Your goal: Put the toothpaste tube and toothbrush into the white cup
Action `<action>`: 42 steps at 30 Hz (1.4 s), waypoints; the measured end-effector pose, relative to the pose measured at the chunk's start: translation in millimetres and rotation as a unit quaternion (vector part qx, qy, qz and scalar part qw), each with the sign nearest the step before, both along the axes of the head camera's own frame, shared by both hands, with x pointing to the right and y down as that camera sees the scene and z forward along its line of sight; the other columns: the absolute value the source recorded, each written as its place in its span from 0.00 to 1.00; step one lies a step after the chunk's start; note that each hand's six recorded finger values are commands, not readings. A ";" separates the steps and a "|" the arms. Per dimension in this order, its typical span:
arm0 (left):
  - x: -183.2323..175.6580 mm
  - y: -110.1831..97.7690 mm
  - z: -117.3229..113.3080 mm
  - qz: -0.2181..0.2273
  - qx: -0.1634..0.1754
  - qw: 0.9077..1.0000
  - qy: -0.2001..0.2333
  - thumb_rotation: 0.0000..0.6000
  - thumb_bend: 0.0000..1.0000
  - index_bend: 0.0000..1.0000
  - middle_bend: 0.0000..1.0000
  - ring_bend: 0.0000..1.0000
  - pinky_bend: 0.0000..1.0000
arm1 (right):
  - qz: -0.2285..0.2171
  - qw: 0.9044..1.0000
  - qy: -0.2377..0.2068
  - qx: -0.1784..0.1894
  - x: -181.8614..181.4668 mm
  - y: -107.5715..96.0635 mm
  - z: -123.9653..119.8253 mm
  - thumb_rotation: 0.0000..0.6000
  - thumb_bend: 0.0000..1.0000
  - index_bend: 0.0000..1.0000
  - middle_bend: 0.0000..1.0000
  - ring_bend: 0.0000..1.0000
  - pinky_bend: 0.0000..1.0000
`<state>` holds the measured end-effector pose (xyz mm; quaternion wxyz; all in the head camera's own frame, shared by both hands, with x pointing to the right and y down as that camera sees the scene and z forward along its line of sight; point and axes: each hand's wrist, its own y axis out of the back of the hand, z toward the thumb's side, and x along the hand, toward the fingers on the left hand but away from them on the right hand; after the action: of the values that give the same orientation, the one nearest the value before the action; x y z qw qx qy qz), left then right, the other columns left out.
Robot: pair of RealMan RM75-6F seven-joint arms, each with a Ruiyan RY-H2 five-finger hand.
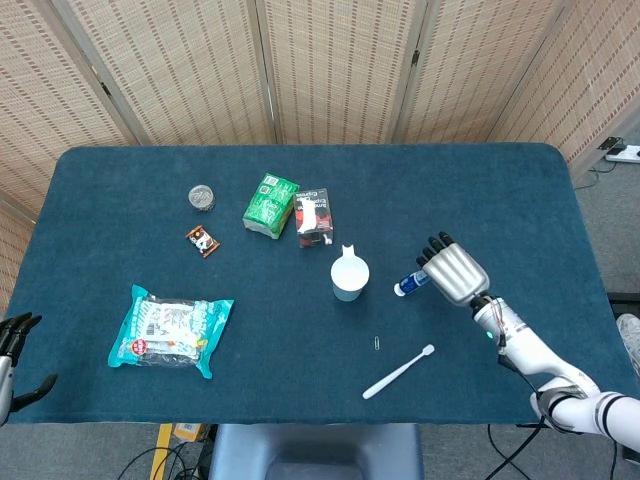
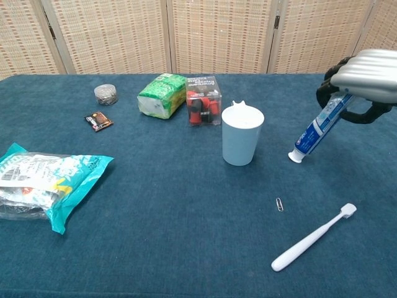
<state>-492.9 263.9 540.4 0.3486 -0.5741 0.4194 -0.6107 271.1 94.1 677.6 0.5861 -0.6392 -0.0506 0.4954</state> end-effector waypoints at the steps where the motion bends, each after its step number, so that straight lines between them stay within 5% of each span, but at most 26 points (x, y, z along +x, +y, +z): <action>1: -1.2 0.6 -0.3 -0.001 0.000 1.000 0.000 1.00 0.25 0.18 0.16 0.14 0.20 | -0.005 1.000 -0.003 -0.002 -5.1 3.3 0.6 1.00 0.37 0.56 0.38 0.25 0.25; 9: -7.0 4.3 -0.6 -0.007 -0.001 1.000 -0.002 1.00 0.25 0.18 0.16 0.14 0.20 | -0.022 0.999 -0.041 -0.009 -33.1 20.9 -10.6 1.00 0.31 0.08 0.22 0.16 0.21; 12: -7.4 4.7 -0.6 -0.007 0.000 1.000 -0.002 1.00 0.25 0.18 0.16 0.14 0.20 | -0.028 0.998 -0.055 -0.009 -42.6 26.4 -17.9 1.00 0.28 0.00 0.15 0.13 0.18; 18: -8.1 4.4 -1.4 -0.008 0.001 1.000 -0.001 1.00 0.25 0.18 0.16 0.14 0.20 | -0.035 0.996 -0.086 -0.009 -60.5 32.3 -29.1 1.00 0.19 0.00 0.11 0.11 0.16; 30: -6.2 4.3 0.9 -0.006 -0.003 1.000 -0.001 1.00 0.25 0.18 0.16 0.14 0.20 | -0.028 0.991 -0.129 -0.022 -69.6 38.2 -37.1 1.00 0.19 0.01 0.18 0.13 0.20; 37: -7.1 4.7 0.1 -0.009 -0.005 1.000 -0.004 1.00 0.25 0.18 0.15 0.14 0.20 | -0.052 0.993 -0.098 -0.033 -41.7 44.6 -38.5 1.00 0.18 0.13 0.25 0.17 0.22; 42: -4.7 5.6 0.4 -0.008 -0.008 1.000 -0.005 1.00 0.25 0.18 0.15 0.14 0.20 | -0.073 0.994 -0.073 -0.043 -12.8 55.1 -42.5 1.00 0.05 0.16 0.25 0.17 0.22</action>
<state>-497.5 269.5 540.8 0.3413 -0.5707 0.4171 -0.6196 258.3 149.3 635.1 0.5872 -0.7002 -0.0254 0.4053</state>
